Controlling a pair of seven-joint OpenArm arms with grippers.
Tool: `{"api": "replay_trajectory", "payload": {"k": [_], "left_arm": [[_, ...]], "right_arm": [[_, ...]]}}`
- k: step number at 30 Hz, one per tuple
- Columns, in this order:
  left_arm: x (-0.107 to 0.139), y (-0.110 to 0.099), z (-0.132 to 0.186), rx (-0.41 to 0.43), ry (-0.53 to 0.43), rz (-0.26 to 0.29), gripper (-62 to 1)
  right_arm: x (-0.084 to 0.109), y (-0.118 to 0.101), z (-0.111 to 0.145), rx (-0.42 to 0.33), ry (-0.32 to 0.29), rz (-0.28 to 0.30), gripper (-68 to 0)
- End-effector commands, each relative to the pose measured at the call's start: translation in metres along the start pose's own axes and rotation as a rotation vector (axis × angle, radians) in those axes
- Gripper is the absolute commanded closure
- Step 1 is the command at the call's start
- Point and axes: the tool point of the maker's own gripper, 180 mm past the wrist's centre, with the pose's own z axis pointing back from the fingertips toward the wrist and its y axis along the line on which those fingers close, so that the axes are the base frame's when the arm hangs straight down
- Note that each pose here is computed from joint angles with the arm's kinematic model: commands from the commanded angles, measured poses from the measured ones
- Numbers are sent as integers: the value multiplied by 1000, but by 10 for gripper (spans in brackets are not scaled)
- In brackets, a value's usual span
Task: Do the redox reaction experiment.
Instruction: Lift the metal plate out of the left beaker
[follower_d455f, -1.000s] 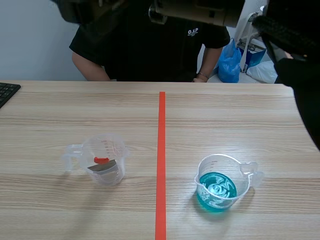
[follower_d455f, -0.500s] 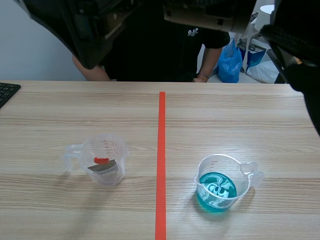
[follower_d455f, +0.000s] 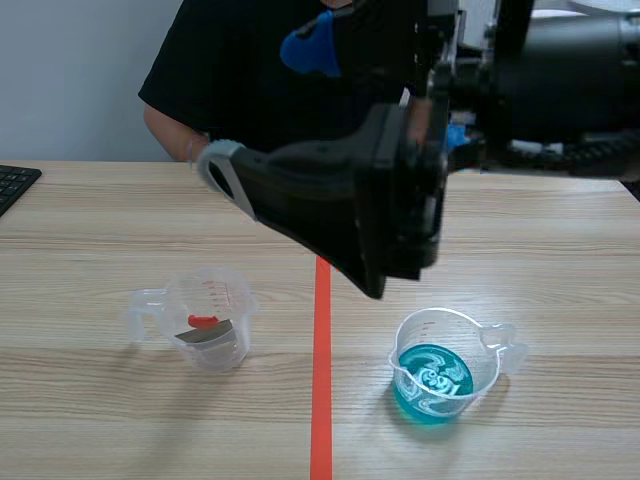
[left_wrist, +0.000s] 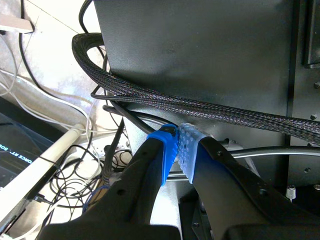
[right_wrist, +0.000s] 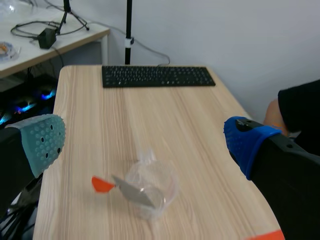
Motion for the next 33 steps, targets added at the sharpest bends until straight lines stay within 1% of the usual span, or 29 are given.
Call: {"api": "replay_trajectory", "payload": {"k": [1,5,10,16,19,21,23,26,29,33], "left_arm": [[6,2,-1,3,-18,1,-42],[6,2,-1,3,-17,1,-42],[6,2,-1,3,-18,1,-42],[6,2,-1,3,-17,1,-42],[6,2,-1,3,-18,1,-42],[6,2,-1,3,-18,1,-42],[6,2,-1,3,-18,1,-42],[6,2,-1,3,-18,1,-42],[6,2,-1,3,-17,1,-42],[6,2,-1,3,-18,1,-42]], "right_arm": [[6,4,5,10,-21,10,-679],[-3,12,19,24,-19,11,-679],[-11,21,31,47,-14,45,-679],[-36,37,44,73,64,70,-679],[-44,34,45,48,100,107,-679],[-49,34,45,48,123,132,-679],[-53,33,45,42,142,142,-679],[-58,28,44,16,142,133,-679],[-68,22,43,-14,139,142,-679],[-78,20,38,-28,99,159,-679]]}}
